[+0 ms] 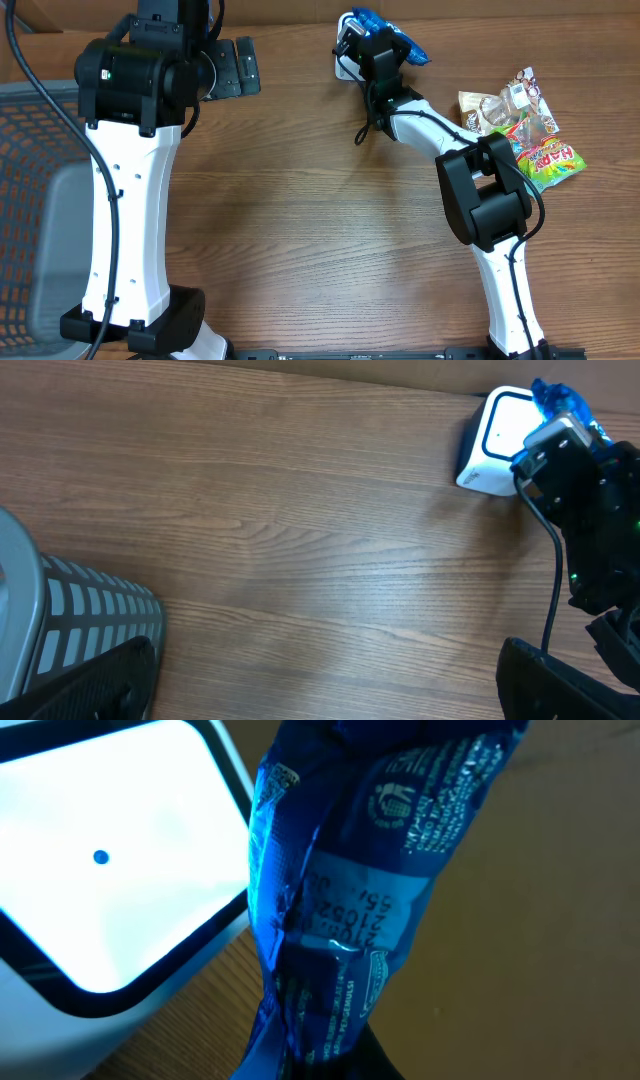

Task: Scan the item barcode
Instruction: 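Hold the Oreo packet's barcode in front of the scanner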

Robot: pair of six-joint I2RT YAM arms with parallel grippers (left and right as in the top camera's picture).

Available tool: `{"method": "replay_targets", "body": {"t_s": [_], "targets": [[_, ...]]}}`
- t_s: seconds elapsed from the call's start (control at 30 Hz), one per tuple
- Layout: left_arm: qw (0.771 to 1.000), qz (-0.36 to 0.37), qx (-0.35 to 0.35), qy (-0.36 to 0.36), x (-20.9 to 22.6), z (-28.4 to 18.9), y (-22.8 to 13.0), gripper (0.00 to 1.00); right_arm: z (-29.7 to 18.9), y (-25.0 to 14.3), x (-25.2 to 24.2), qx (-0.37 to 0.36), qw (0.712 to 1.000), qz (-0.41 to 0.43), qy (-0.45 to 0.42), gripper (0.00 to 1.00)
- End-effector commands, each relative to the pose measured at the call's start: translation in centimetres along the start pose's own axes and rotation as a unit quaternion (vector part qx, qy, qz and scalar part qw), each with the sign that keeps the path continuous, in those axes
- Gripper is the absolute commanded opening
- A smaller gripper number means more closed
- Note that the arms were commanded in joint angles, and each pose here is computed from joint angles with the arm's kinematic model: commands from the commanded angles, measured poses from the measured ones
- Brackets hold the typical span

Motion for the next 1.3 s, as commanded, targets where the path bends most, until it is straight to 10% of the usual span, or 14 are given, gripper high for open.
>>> {"method": "replay_targets", "body": {"t_s": [0.0,1.27], "targets": [[1.000,0.009,-0.001,0.006,0.1,0.1,0.1,1.00,-0.8,2.0,-0.5,-0.031,0.999,-0.030,0.006,0.04],[1.000,0.009,-0.001,0.006,0.1,0.1,0.1,1.00,0.9,0.5,-0.3,-0.028,0.998,-0.054,-0.028,0.04]]}}
Point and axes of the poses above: each gripper's point midway between its finger pads, its own z axis out along the fingers, its own x axis along the line the jaws close on, y = z × x, the point moved 6 cm from there along -z, back along the fingers, and after that the axes turned 13 degrees about z, right-handed, at the moved point
